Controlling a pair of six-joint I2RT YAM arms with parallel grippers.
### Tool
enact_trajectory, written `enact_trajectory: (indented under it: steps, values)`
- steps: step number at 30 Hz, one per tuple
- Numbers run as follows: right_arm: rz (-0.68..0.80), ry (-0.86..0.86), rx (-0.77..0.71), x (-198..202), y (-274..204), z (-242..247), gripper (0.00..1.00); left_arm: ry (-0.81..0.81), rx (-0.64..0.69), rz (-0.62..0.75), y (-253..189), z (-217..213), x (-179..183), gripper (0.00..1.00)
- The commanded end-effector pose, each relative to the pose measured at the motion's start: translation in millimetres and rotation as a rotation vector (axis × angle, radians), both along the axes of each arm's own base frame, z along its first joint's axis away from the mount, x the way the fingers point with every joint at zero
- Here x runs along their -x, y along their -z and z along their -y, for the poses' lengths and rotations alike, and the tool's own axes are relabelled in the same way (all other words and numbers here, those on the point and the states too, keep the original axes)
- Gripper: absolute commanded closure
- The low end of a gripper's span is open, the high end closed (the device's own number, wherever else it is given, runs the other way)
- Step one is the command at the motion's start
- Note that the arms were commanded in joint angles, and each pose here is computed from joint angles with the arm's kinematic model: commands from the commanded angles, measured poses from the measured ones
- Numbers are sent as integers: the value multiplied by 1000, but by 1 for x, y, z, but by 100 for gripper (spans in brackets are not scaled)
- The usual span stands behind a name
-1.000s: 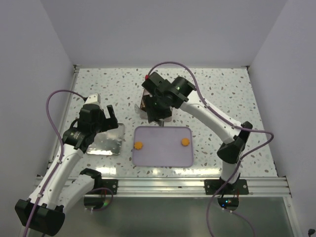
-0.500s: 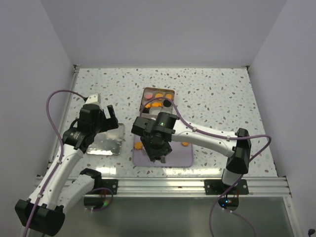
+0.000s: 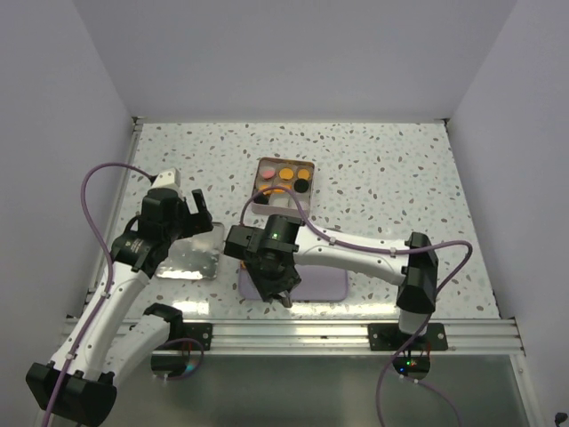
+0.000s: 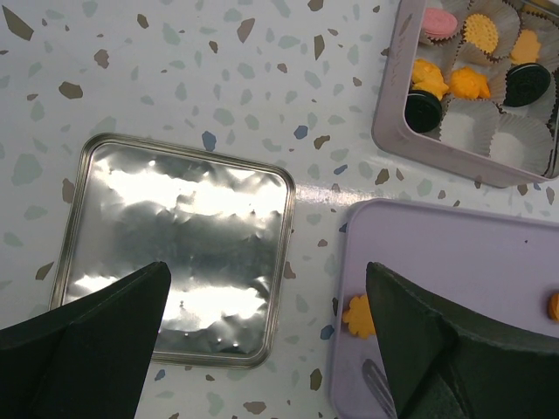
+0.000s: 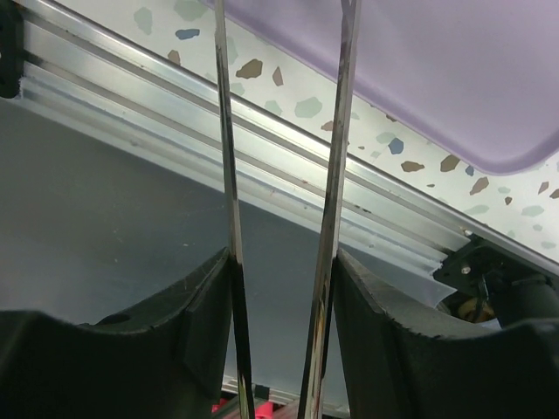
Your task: Pack the cookies
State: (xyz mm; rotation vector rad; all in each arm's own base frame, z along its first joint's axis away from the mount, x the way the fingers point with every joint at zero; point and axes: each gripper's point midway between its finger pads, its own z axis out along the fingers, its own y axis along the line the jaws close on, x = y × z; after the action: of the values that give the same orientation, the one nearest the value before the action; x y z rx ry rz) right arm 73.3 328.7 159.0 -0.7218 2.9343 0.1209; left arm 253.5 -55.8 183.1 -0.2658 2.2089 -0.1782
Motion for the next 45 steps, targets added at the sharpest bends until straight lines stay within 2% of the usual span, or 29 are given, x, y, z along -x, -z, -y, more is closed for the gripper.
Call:
enact_trajectory:
  steps: [1, 13, 30, 39, 45]
  values:
    - [26, -6, -2, -7, -6, -7, 50, 1, 7, 47, -9, 1, -5, 0]
    - [41, -51, 29, -19, 1, -25, 49, -5, 5, 49, -10, -1, -5, 0]
    - [48, -13, 36, -48, 9, -24, 49, -1, 3, 40, -7, 0, -6, 0]
    - [1, -13, 3, -38, 10, -26, 63, 1, 3, 38, -7, 1, -7, 0]
    - [51, 30, 18, -67, -2, -10, 65, -1, 1, 34, -6, 0, -7, 0]
